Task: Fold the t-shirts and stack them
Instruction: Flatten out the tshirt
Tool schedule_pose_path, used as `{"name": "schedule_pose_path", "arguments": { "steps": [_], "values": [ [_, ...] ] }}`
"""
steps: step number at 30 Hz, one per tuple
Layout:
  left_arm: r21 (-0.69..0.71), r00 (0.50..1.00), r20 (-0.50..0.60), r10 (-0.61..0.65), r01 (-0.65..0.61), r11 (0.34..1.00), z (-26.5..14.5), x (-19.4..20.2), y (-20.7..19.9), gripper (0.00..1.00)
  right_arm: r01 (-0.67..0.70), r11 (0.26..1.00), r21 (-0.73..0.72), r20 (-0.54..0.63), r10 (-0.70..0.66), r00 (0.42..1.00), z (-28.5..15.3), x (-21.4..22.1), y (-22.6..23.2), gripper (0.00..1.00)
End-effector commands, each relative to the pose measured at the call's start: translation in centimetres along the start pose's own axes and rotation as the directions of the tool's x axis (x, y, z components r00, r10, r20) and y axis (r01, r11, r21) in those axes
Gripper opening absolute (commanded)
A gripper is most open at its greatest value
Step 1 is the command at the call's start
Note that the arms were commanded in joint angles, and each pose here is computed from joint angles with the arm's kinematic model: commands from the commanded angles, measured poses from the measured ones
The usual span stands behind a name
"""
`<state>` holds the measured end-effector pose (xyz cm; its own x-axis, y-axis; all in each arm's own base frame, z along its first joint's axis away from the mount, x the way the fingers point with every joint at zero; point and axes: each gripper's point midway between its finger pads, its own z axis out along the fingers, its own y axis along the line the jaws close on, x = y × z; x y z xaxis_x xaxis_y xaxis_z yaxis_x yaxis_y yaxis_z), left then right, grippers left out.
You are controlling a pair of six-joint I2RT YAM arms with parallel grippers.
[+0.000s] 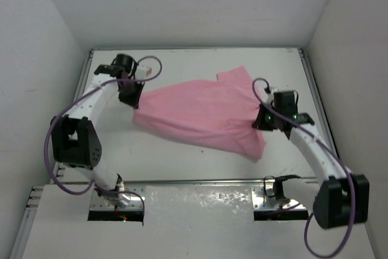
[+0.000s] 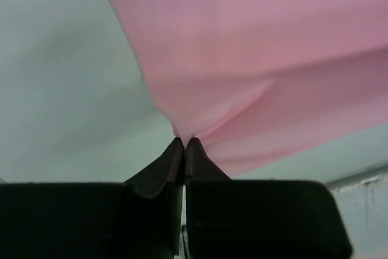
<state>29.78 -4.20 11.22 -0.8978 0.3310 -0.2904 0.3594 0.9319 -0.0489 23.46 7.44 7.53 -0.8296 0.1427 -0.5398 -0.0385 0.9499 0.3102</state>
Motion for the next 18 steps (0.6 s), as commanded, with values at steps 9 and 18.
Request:
{"name": "schedule_pose_path", "arguments": {
  "steps": [9, 18],
  "values": [
    [-0.171, 0.183, 0.974, 0.134, 0.204, 0.964, -27.4, -39.5, 8.3, 0.00, -0.072, 0.957, -0.282, 0.716, 0.260, 0.647, -5.5, -49.5, 6.5, 0.00],
    [-0.325, -0.195, 0.909, 0.368, 0.219, 0.920, -38.9, -39.4, 5.8, 0.00, 0.079, 0.929, -0.361, 0.922, 0.343, 0.182, -17.6, -56.7, 5.8, 0.00]
  ]
}}
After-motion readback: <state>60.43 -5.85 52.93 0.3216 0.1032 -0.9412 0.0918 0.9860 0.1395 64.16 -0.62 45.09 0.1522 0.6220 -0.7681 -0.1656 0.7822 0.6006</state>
